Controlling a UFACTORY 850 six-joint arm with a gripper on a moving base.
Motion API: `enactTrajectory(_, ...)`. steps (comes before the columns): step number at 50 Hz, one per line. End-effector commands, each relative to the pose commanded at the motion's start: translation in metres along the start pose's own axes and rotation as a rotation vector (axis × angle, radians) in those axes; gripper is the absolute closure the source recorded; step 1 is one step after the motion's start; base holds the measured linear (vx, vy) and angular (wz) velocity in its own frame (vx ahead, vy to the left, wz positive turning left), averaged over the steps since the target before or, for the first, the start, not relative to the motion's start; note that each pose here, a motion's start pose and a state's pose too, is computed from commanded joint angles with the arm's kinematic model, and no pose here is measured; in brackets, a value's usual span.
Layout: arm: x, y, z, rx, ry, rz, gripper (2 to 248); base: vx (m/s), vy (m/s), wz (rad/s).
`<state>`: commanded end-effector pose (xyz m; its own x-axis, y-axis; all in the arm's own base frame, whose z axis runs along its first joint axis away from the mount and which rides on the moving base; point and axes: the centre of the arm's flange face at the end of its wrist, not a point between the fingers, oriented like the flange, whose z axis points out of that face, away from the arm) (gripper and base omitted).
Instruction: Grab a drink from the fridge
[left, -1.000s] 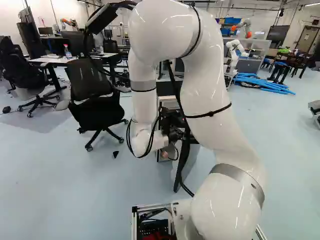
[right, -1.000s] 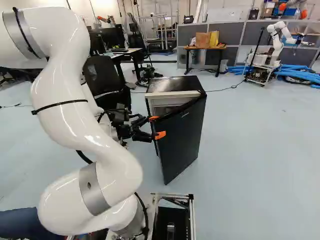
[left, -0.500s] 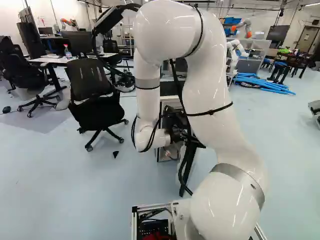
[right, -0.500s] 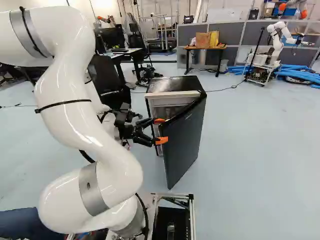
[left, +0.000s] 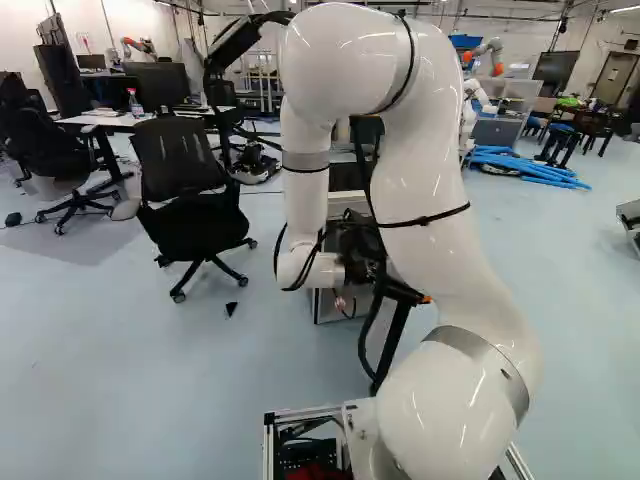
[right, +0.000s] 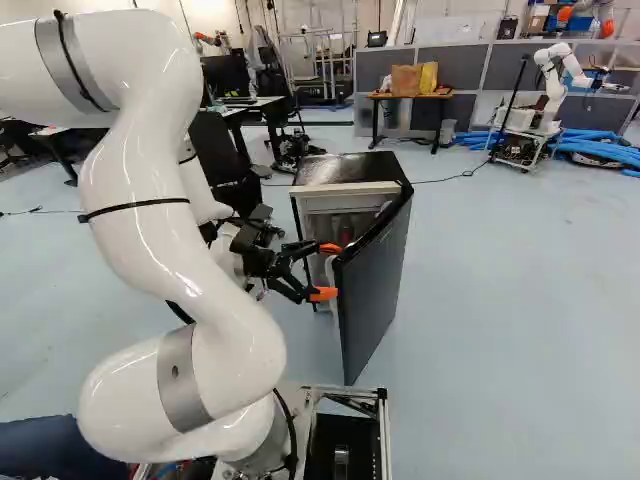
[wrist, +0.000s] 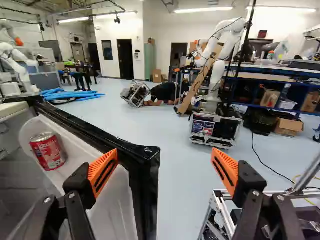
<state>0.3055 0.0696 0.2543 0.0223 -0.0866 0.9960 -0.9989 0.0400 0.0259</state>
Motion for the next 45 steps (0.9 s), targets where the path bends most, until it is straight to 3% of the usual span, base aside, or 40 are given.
enactTrajectory(18,0.005,-0.016,0.014,-0.157,-0.064,0.062,3,0.000,0.000,0.000)
enactTrajectory(45,0.024,-0.065,0.048,-0.296,-0.116,0.178,3,0.000,0.000,0.000)
